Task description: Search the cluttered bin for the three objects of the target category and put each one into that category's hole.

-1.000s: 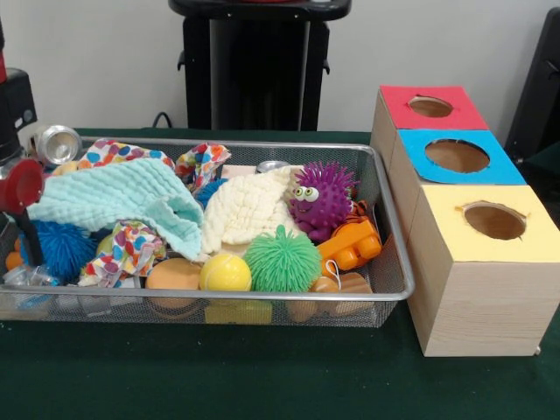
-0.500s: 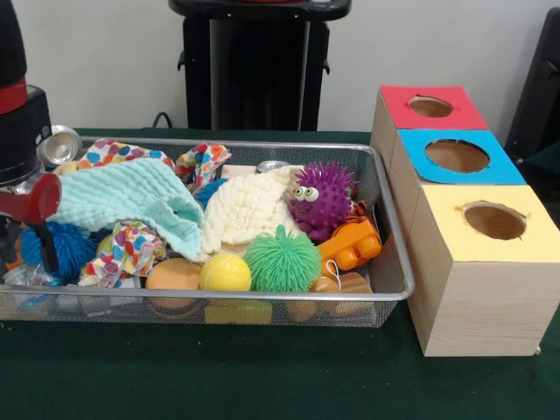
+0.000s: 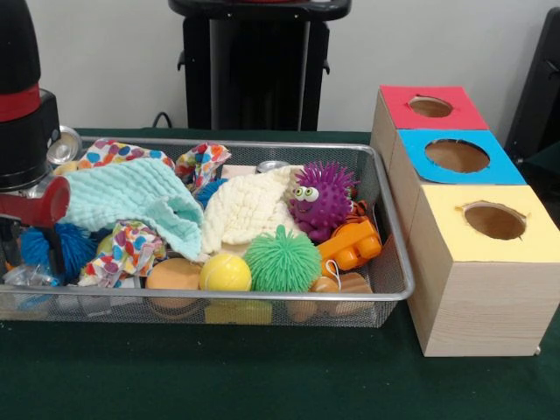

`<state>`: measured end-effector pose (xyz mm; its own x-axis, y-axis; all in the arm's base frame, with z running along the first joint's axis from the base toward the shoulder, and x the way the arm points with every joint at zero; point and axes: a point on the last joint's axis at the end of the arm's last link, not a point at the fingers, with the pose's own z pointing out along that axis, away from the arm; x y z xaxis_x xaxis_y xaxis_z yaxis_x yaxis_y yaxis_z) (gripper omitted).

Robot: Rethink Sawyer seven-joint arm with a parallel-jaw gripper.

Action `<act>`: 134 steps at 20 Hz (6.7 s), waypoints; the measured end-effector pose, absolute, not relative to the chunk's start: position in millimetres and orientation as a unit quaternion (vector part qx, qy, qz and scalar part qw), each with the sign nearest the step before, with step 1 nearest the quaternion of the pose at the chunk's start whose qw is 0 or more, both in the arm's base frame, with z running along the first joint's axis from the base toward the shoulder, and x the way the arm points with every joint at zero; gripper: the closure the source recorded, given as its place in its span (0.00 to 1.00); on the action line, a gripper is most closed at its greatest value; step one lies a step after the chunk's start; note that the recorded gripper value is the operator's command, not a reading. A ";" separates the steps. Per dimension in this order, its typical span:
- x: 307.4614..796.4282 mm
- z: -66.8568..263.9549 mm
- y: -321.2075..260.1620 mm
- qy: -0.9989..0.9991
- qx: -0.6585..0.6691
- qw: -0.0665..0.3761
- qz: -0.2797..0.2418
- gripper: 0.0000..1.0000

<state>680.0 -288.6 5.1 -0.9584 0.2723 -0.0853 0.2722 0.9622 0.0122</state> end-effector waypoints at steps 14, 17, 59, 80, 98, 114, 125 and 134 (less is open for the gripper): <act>673.4 -4.1 -293.6 0.988 0.147 0.037 0.007 0.00; 670.0 -9.3 -295.4 0.988 0.151 0.034 0.010 0.00; 688.8 -26.2 -304.3 0.987 0.149 0.053 -0.025 1.00; 679.5 -58.1 -294.7 0.988 0.145 0.054 -0.021 0.00; 675.9 -26.2 -292.1 0.989 0.134 0.059 -0.038 0.00; 676.3 23.5 -286.9 0.985 0.149 0.078 -0.050 0.00; 657.0 5.5 -277.7 0.982 0.156 0.097 -0.051 0.00; 633.9 -6.8 -267.4 0.983 0.160 0.079 -0.041 0.00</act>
